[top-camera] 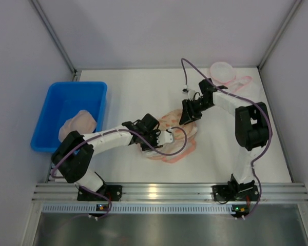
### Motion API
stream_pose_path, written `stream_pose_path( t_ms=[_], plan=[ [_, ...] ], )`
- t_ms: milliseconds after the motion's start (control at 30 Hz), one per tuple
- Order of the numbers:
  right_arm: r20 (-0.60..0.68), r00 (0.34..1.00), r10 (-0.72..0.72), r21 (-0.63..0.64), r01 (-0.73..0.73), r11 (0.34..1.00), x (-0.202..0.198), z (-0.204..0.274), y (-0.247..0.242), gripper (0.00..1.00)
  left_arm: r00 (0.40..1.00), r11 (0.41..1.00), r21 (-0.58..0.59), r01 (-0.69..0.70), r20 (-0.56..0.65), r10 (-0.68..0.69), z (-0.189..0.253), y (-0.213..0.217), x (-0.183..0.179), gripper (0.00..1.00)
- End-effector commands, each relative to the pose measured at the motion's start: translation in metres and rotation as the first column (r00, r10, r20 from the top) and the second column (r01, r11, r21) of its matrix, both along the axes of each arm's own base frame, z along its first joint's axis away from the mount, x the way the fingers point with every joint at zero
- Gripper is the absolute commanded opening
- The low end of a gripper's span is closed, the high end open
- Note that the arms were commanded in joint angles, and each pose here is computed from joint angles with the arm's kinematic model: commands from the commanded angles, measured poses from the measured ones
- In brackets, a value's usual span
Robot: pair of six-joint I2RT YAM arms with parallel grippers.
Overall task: Place the bra in the laundry bag and zip it closed
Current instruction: Close the laundry bag at the center of the board, then adjust the laundry bag at the center of the board.
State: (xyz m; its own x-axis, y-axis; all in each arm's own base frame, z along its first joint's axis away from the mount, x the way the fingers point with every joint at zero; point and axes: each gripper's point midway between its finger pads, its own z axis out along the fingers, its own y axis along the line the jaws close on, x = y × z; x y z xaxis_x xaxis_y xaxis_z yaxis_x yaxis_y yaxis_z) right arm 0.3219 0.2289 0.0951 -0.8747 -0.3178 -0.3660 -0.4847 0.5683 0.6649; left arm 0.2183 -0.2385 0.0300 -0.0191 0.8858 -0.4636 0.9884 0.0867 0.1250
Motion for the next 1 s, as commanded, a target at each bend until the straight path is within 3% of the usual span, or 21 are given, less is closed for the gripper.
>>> stream_pose_path(
  t_ms=[0, 133, 233, 433, 500, 567, 767, 967],
  plan=[
    [0.004, 1.000, 0.011, -0.069, -0.010, 0.998, -0.003, -0.024, -0.006, 0.48, 0.987, 0.996, -0.047, -0.074, 0.136, 0.080, 0.049, -0.005, 0.040, 0.39],
    [-0.059, 0.998, 0.015, -0.096, -0.020, 0.995, -0.034, -0.035, -0.017, 0.45, 0.969, 0.964, -0.198, -0.178, 0.137, 0.207, 0.114, -0.001, 0.054, 0.47],
    [-0.100, 0.995, 0.023, -0.060, -0.029, 0.998, -0.060, -0.023, -0.018, 0.44, 0.977, 0.955, -0.267, -0.131, 0.128, 0.170, 0.143, 0.005, 0.033, 0.48],
    [-0.085, 0.975, 0.205, 0.138, -0.192, 0.972, -0.123, 0.052, -0.002, 0.54, 0.999, 0.993, -0.113, -0.043, -0.028, 0.040, 0.109, 0.040, -0.025, 0.42],
    [-0.007, 0.979, 0.204, 0.164, -0.200, 0.966, -0.114, 0.080, 0.003, 0.55, 0.996, 0.999, -0.049, -0.021, -0.085, 0.017, 0.088, 0.051, -0.040, 0.39],
    [0.102, 0.984, 0.144, 0.155, -0.159, 0.975, -0.078, 0.099, 0.004, 0.58, 0.992, 1.000, 0.003, 0.000, -0.123, 0.001, 0.071, 0.053, -0.049, 0.37],
    [0.306, 0.952, -0.015, -0.003, 0.017, 1.000, 0.036, 0.094, -0.025, 0.58, 0.962, 0.993, 0.114, -0.010, -0.268, 0.040, 0.025, 0.053, -0.067, 0.33],
    [0.292, 0.955, -0.041, -0.075, 0.065, 0.995, 0.084, 0.038, -0.023, 0.56, 0.982, 0.980, 0.150, -0.130, -0.119, 0.148, 0.006, 0.040, -0.015, 0.33]
  ],
)
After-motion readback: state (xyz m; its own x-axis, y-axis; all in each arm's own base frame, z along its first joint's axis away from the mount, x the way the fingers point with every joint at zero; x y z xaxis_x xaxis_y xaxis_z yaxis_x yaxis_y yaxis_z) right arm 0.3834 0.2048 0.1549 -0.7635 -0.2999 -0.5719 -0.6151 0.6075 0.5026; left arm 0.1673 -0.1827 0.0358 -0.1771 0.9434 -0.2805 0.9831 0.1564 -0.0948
